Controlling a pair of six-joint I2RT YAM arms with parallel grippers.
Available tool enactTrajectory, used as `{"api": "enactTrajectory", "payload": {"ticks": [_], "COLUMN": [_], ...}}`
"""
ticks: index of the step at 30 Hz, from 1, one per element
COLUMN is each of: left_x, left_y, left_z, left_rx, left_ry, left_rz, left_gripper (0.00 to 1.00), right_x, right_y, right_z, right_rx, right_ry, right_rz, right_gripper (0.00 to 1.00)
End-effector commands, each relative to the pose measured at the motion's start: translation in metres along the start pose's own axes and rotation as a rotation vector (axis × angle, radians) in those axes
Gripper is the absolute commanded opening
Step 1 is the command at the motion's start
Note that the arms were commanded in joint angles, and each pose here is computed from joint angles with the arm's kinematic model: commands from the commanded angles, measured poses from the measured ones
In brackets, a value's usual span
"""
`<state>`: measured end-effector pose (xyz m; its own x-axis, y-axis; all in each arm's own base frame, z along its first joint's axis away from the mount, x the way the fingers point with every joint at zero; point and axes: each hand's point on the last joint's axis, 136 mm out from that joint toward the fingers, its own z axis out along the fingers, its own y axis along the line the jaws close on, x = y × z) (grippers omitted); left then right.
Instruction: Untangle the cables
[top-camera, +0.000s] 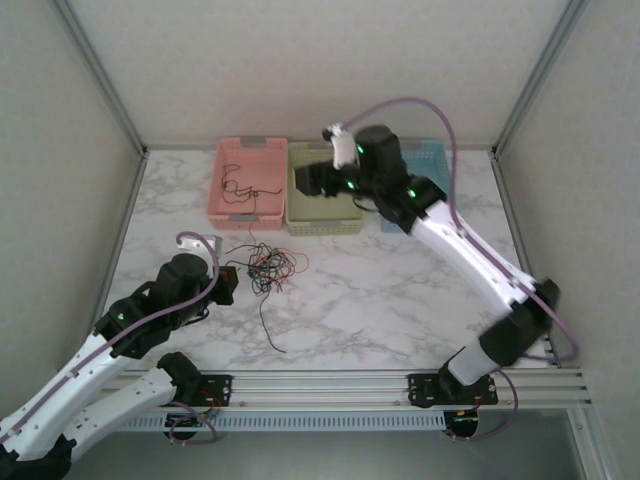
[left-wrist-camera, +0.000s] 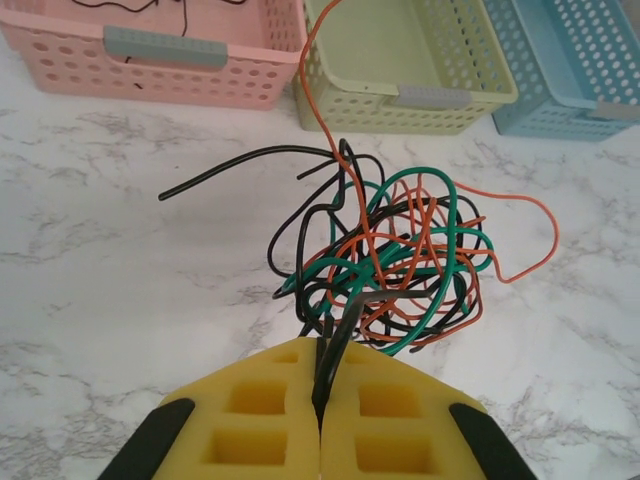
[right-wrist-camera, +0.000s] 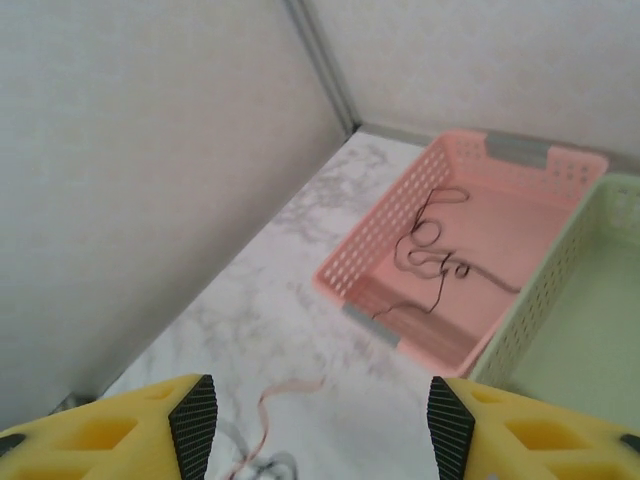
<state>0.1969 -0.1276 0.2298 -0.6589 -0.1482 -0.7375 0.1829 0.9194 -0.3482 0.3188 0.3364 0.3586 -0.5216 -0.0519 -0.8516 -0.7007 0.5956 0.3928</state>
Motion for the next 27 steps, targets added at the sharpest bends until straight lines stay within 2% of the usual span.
{"api": "enactTrajectory", "payload": {"ticks": [1, 4, 9, 14, 19, 27], "left_x": [-0.005, -0.004, -0.002, -0.001, 0.0, -0.001], "left_y": [-0.01, -0.014, -0.017, -0.022, -0.025, -0.033], "left_z": [-0.003, -0.002, -0.002, -0.002, -0.002, -0.003], "left_rx": [0.059, 0.082, 0.103, 0.125, 0.143, 0.196], "left_ry": [-0.019, -0.009, -0.003, 0.004, 0.01, 0.003], "left_rz": [0.007, 0.01, 0.014, 0.015, 0.016, 0.01], "left_gripper": [0.0, 0.0, 0.0, 0.0, 0.0, 0.0], "right_x": [0.065, 0.108, 0.15, 0.166, 0.171, 0.172], "right_y": [-0.005, -0.012, -0.018, -0.014, 0.003, 0.014], "right_z": [-0.004, -0.026, -0.054, -0.061, -0.055, -0.043], "right_rx": [-0.05, -0.031, -0.01, -0.048, -0.172, -0.265], "right_ry": [0.083, 0.126, 0.166, 0.161, 0.183, 0.205], "right_rz": [0.043, 0.079, 0.108, 0.151, 0.203, 0.21], "right_gripper": [0.61, 0.61, 0.59, 0.55, 0.58, 0.64]}}
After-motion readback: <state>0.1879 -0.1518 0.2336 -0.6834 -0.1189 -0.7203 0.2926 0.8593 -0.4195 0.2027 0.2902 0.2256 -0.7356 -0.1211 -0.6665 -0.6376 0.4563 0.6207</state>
